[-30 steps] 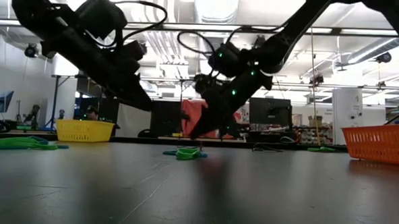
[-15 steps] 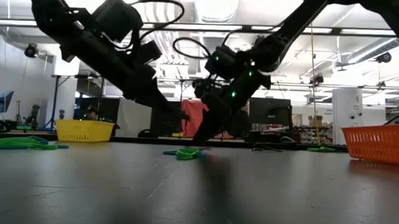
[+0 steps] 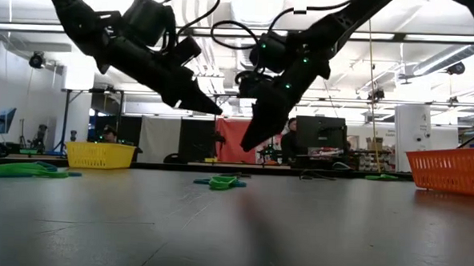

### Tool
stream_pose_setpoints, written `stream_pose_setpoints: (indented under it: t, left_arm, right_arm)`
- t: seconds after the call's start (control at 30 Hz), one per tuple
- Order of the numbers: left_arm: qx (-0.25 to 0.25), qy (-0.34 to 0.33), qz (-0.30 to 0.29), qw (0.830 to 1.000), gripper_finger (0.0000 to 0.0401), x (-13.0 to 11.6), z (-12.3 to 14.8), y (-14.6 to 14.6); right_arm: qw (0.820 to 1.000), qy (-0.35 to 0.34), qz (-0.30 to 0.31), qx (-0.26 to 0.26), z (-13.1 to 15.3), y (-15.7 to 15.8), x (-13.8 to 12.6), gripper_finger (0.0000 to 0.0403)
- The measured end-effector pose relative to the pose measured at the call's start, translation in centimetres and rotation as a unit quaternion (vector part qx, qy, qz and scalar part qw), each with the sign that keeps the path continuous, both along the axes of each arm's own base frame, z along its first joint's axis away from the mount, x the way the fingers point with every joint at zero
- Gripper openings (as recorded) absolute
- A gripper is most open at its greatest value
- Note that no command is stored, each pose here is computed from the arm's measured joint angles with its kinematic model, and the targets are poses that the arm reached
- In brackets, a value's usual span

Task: Sort rubber bands into baskets
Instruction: Put the purple rubber band into the yellow bin

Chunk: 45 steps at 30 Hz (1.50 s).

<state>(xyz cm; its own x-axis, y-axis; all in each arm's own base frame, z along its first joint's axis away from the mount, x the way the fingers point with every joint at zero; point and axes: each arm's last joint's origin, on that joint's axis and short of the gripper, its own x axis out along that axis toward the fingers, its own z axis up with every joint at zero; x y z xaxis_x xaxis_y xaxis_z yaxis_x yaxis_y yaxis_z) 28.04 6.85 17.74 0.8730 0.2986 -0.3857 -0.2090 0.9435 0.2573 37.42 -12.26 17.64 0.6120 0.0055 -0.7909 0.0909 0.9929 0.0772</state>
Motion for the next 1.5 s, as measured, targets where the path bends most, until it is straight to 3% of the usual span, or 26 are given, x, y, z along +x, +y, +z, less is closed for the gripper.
stream_pose_setpoints:
  t: [0.13,0.3,0.6,0.8,1.33,1.5]
  left_arm:
    - [-0.007,0.006,-0.001,1.0,0.0196,-0.1,-0.5,0.0]
    - [-0.01,0.042,0.008,0.999,0.0192,0.3,-2.5,0.8]
    - [-0.043,0.045,0.0,0.998,0.0164,2.9,-6.3,4.2]
    - [-0.052,0.049,-0.005,0.997,0.015,4.6,-7.4,4.6]
    - [-0.11,0.074,0.027,0.991,0.0123,5.0,-9.9,5.2]
    - [-0.135,0.085,0.043,0.986,0.0067,4.6,-10.4,5.1]
  right_arm:
    - [0.999,0.033,0.025,-0.013,-0.2,0.3,-0.6,0.0216]
    - [0.997,0.059,0.013,-0.043,1.0,0.9,-1.3,0.0215]
    - [0.995,-0.01,0.018,-0.098,7.1,5.6,-3.0,0.0214]
    - [0.993,-0.048,0.016,-0.108,8.9,7.3,-3.8,0.0214]
    - [0.996,-0.027,-0.012,-0.089,7.0,7.6,-4.6,0.0214]
    - [0.995,-0.028,-0.01,-0.09,7.0,7.6,-4.6,0.0215]
